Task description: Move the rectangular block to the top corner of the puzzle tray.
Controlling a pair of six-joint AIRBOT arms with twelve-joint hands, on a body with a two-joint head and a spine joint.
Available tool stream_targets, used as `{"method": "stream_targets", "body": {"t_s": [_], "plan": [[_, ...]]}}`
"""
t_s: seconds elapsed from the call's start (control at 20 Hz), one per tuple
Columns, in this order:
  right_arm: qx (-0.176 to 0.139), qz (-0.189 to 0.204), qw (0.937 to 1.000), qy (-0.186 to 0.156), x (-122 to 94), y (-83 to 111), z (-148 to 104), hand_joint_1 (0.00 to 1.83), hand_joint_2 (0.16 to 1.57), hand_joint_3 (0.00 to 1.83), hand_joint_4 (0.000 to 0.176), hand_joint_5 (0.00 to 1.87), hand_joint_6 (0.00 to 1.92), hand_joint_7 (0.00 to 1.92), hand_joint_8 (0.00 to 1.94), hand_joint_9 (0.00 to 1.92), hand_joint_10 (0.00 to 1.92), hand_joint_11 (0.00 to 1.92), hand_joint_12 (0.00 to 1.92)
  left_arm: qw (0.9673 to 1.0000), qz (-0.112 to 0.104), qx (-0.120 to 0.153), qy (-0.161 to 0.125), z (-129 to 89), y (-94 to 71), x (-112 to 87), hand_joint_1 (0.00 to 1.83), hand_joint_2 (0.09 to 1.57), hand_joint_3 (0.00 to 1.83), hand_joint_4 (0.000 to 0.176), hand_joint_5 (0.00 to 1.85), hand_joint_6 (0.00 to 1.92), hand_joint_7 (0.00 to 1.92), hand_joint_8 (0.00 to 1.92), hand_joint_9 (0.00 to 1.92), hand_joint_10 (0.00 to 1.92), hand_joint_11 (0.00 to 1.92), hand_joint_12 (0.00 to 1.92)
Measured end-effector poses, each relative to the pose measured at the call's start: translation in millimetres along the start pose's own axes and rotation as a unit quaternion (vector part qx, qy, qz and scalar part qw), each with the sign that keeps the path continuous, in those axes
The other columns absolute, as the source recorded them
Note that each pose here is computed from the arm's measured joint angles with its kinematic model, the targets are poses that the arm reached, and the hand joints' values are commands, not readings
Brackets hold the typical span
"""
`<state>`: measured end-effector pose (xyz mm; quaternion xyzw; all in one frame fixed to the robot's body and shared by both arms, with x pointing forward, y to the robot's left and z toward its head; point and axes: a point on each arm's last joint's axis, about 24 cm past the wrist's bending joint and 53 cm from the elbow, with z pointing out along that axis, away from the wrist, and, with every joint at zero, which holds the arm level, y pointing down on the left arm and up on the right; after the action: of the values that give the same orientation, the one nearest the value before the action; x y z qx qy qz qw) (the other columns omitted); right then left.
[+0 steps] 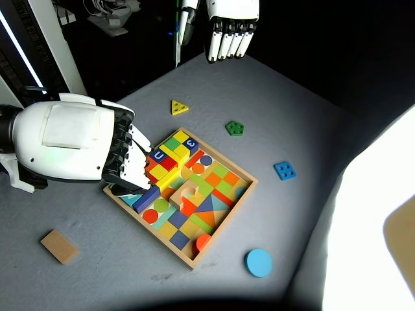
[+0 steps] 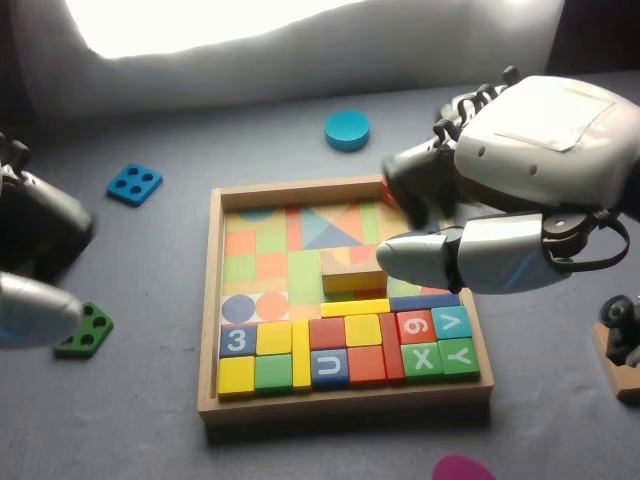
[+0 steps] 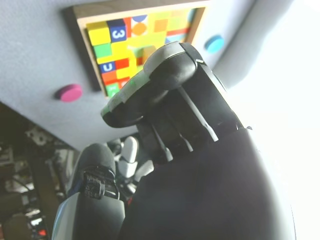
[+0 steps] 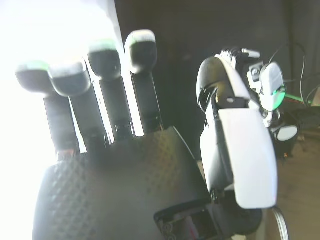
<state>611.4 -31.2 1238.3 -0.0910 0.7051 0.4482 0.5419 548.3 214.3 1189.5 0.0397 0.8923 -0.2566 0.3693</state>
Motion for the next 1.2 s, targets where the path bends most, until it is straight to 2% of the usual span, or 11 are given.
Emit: {"method": "stream_targets", "body": {"t_s": [0.15,0.3,0.55,0.7,0.85,0.9,1.0,1.1,1.2], "plan": [[0.0,0.004,1.0,-0.005,-2.1,0.1,0.1,0.0,1.22,0.0,0.0,0.36,0.01,0.33,0.0,0.33,0.02,0.0,0.96,1.0,-0.001,0.0,-0.002,-0.3,0.4,-1.0,0.17,1.33,0.01,0.041,0.23,0.0,0.17,0.0,0.17,0.0,0.0,0.57],[0.021,0.009,0.9997,-0.001,0.8,-9.2,1.1,0.0,1.22,0.0,0.0,0.34,0.0,0.3,0.0,0.32,0.01,0.0,0.91,1.0,-0.001,0.0,-0.001,-0.3,0.6,-0.4,0.18,1.33,0.0,0.044,0.23,0.0,0.15,0.0,0.15,0.0,0.0,0.47],[0.032,-0.009,0.9992,0.024,24.6,-16.0,7.5,0.0,1.21,0.0,0.0,0.32,0.0,0.25,0.0,0.26,0.0,0.0,0.74,1.0,-0.001,0.0,-0.001,-0.3,0.6,-0.4,0.18,1.33,0.0,0.04,0.24,0.01,0.18,0.0,0.18,0.01,0.0,0.53],[0.049,-0.026,0.9979,0.034,36.0,-31.3,14.6,0.0,1.21,0.0,0.0,0.31,0.0,0.24,0.0,0.25,0.0,0.0,0.67,1.0,0.0,0.0,-0.001,-0.3,0.6,-0.4,0.16,1.33,0.0,0.043,0.23,0.0,0.16,0.0,0.17,0.0,0.0,0.5],[0.056,-0.031,0.9972,0.038,40.0,-41.4,20.7,0.0,1.2,0.0,0.0,0.47,0.05,0.27,0.01,0.23,0.0,0.0,0.62,1.0,-0.001,0.0,-0.001,-0.3,0.6,-0.5,0.17,1.33,0.0,0.042,0.23,0.0,0.16,0.0,0.16,0.0,0.0,0.48],[0.058,-0.031,0.9971,0.039,40.5,-43.9,23.3,0.0,1.19,0.0,0.0,0.51,0.05,0.25,0.0,0.19,0.01,0.0,0.52,1.0,-0.001,0.0,-0.001,-0.3,0.6,-0.4,0.19,1.32,0.0,0.039,0.24,0.0,0.17,0.01,0.17,0.0,0.0,0.49],[0.057,-0.031,0.9967,0.047,46.9,-46.4,31.2,0.0,1.18,0.0,0.0,0.64,0.05,0.22,0.0,0.14,0.0,0.0,0.44,1.0,-0.001,0.0,-0.001,-0.3,0.4,-0.2,0.18,1.32,0.0,0.04,0.24,0.0,0.16,0.0,0.17,0.0,0.0,0.49],[0.047,-0.033,0.9965,0.061,59.9,-39.1,40.5,0.0,1.17,0.0,0.0,0.74,0.04,0.21,0.0,0.08,0.0,0.0,0.29,1.0,0.0,0.0,-0.001,-0.3,0.5,-0.4,0.17,1.33,0.0,0.038,0.23,0.0,0.16,0.0,0.16,0.0,0.0,0.48],[0.041,-0.033,0.996,0.072,69.0,-34.3,45.9,0.0,1.18,0.0,0.0,0.77,0.03,0.2,0.0,0.03,0.0,0.0,0.06,1.0,-0.003,-0.002,-0.002,-0.5,3.1,-1.3,0.15,1.33,0.0,0.044,0.23,0.0,0.15,0.0,0.15,0.0,0.0,0.47]]}}
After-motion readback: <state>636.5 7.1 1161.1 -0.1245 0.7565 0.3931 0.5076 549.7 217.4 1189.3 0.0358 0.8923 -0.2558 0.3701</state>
